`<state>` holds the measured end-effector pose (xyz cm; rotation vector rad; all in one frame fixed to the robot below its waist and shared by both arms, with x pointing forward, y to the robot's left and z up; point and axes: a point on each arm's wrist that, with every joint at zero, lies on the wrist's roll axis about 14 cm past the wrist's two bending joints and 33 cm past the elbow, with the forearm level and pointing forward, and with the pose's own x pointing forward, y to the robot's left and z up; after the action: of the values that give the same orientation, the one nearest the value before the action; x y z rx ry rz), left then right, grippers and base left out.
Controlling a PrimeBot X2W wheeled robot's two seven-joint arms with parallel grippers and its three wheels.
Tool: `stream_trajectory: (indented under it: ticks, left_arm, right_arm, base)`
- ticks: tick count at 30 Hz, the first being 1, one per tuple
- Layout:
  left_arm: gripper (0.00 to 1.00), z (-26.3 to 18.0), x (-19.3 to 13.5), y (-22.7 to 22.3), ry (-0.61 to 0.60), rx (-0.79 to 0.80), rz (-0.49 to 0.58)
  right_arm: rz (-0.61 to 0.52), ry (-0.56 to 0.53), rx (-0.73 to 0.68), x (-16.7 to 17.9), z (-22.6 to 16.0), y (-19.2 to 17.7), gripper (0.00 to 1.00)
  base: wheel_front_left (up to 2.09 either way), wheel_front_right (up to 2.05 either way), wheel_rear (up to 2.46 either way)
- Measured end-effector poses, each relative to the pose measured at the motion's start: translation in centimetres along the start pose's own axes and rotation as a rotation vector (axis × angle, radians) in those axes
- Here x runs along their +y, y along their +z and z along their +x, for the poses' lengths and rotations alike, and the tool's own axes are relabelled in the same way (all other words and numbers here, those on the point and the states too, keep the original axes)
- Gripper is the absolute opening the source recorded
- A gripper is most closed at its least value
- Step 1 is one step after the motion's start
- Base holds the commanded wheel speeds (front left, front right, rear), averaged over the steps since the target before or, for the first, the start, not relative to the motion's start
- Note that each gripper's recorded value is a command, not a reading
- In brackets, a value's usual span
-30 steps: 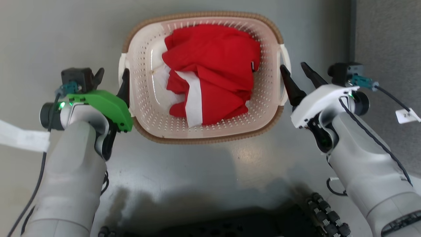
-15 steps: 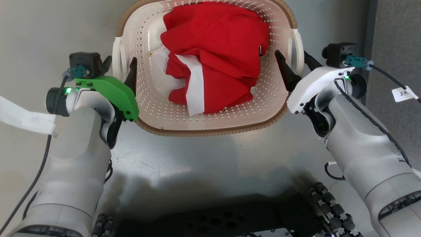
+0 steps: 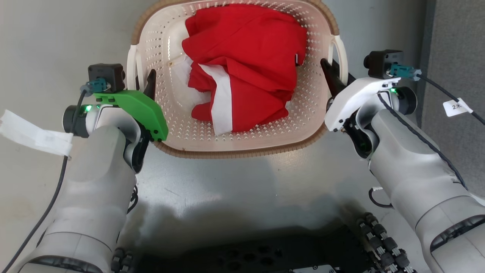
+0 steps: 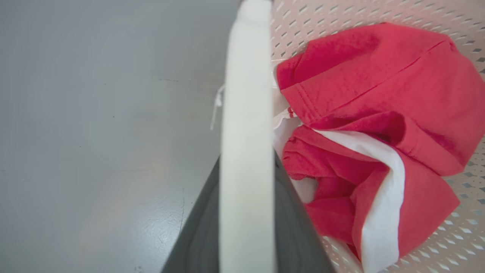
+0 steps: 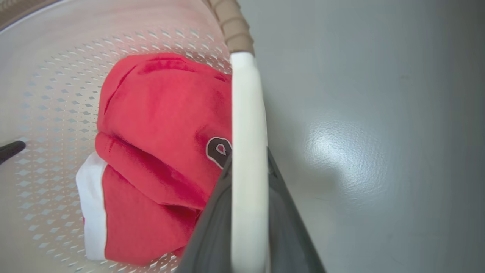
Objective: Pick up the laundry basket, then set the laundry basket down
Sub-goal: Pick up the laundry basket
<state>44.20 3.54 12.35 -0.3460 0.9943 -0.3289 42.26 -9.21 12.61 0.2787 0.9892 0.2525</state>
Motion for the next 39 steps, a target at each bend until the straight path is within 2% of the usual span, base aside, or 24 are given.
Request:
stream_trajectory:
  ticks: [13, 26, 39]
  left_arm:
    - [0.0, -2.1, -1.3, 1.6, -0.004, -0.013, 0.017]
    - [0.0, -6.3, -3.8, 3.6, -0.009, -0.009, -0.009]
    - [0.0, -10.6, -6.7, 4.5, -0.04, -0.007, 0.008]
  right_arm:
    - [-0.047, 0.012, -0.025, 1.2, -2.2, 1.9, 0.0]
    - [-0.095, 0.012, -0.028, 2.9, -6.4, 5.0, 0.0]
    - [-0.131, 0.012, -0.019, 4.5, -11.1, 6.0, 0.0]
  base:
    - [0.0, 0.0, 0.0]
    - [0.0, 0.0, 0.0]
    - [0.0, 0.0, 0.0]
